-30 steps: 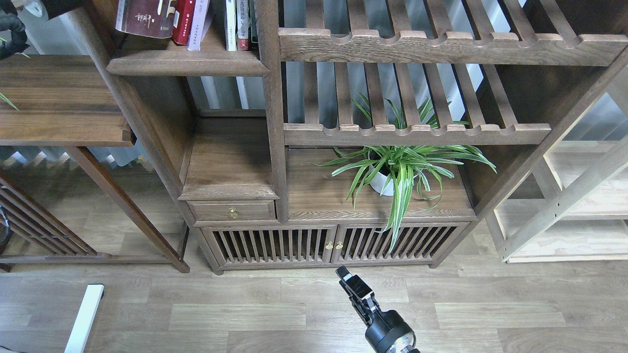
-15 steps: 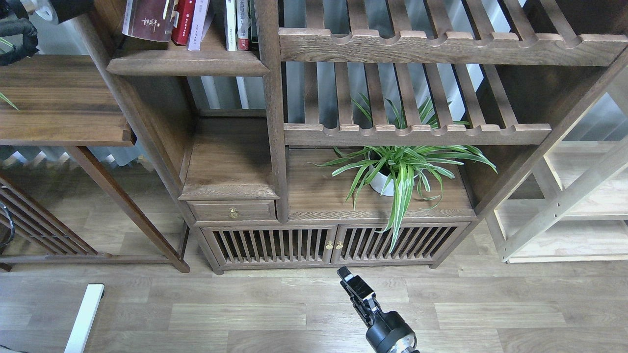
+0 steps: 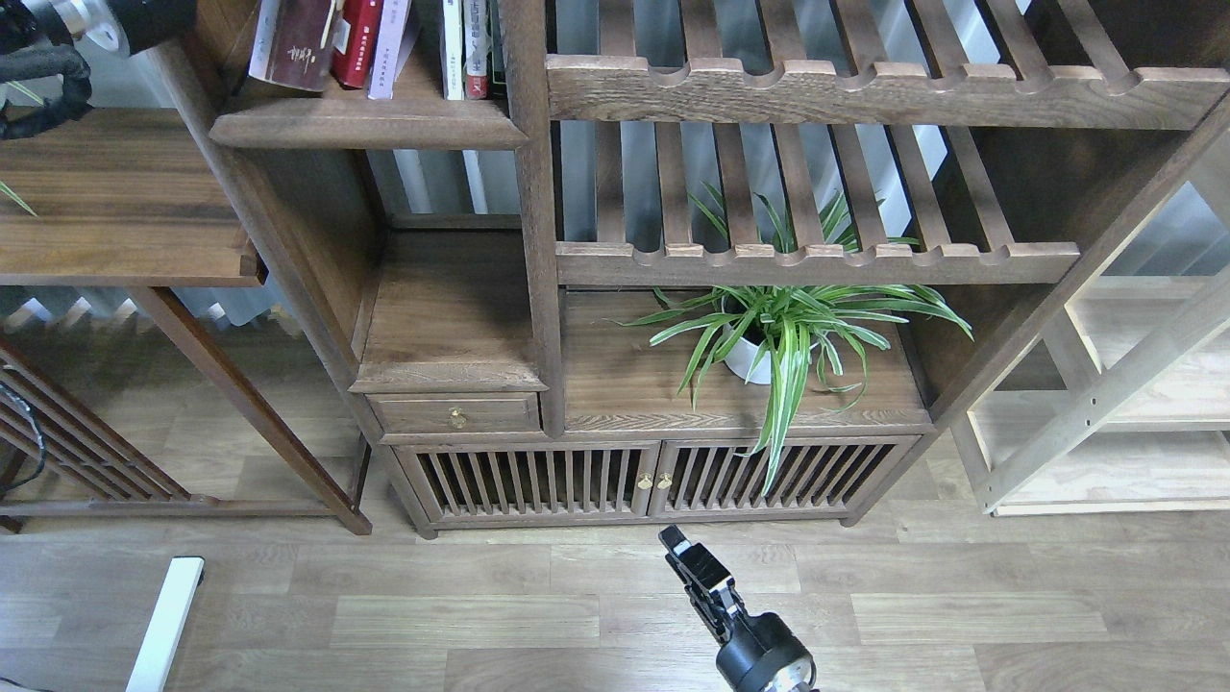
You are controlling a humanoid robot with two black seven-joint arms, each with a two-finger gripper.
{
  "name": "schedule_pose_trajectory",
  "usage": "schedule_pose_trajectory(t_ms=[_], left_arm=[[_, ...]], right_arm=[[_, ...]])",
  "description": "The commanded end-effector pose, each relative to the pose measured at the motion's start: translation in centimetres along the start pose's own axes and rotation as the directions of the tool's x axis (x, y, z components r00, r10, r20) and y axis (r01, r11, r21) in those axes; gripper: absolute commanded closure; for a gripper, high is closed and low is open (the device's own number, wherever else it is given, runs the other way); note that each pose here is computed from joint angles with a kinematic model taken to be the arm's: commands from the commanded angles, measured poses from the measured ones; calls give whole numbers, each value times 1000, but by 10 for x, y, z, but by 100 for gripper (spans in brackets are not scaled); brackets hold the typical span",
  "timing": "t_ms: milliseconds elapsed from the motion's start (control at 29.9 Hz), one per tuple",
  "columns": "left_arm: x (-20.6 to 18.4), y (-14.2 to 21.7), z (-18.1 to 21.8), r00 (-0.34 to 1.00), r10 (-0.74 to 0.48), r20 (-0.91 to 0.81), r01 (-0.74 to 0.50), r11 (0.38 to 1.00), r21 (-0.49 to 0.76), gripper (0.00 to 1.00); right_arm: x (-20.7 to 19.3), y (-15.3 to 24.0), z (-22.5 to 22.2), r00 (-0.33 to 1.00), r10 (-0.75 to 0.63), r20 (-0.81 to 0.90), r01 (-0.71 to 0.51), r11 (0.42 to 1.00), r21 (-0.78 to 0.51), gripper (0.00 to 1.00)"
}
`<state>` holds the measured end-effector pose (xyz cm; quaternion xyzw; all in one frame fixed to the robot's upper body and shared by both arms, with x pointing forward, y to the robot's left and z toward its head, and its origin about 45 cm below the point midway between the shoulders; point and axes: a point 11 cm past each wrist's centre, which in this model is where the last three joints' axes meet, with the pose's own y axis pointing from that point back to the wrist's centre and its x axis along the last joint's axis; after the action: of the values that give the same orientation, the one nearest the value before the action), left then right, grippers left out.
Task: Organize books on shelf
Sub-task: 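Press the red book farther into the shelf slot with the left gripper, then open the left gripper and pull it back from the shelved book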
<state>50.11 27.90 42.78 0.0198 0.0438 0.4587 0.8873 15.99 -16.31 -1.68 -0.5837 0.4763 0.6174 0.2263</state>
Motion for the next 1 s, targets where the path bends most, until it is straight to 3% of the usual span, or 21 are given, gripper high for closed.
schedule_pose_trajectory(t_ms=[0,368,970], left_arm=[[1,1,1,1000,1,-2,-1,1000,-4,55],[4,11,2,1000,2,1,-2,1000,-16,44],[-3,34,-31,996,-45,-74,43,999,-22,42]], right_arm=[[0,0,0,1000,1,0,-1,1000,0,51],[0,0,0,1000,1,0,-1,1000,3,44],[-4,-5,-8,1000,-12,-6,12,1000,18,42]])
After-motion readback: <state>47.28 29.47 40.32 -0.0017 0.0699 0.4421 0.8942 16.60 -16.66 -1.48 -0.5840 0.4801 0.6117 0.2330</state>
